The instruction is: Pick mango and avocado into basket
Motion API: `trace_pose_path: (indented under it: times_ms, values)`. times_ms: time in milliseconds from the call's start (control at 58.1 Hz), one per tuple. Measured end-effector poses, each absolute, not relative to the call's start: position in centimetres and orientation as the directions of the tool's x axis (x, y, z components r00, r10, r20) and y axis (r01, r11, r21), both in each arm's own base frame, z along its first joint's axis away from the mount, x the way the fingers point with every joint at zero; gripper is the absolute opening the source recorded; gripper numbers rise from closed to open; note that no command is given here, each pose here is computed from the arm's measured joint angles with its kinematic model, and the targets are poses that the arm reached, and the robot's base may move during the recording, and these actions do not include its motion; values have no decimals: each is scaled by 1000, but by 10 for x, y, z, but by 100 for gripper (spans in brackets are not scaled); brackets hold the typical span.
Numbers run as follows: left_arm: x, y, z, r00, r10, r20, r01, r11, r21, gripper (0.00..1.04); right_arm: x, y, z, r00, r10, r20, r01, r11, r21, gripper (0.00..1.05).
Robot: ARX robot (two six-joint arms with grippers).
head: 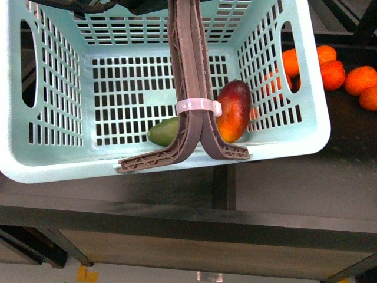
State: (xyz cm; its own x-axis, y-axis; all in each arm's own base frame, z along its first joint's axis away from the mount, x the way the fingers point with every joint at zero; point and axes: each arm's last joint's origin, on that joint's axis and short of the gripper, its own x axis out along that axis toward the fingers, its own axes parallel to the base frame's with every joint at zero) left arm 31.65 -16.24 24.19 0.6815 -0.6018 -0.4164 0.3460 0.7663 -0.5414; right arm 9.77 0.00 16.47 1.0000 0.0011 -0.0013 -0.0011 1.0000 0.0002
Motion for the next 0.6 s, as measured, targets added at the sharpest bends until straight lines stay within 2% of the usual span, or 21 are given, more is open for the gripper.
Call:
trace_pose_path:
  times_ms: [602]
  values:
    - [317,-162,242,683,-599,-417,344,768,-540,6,98,0,165,1000,1,-1,-1,1000,0,97]
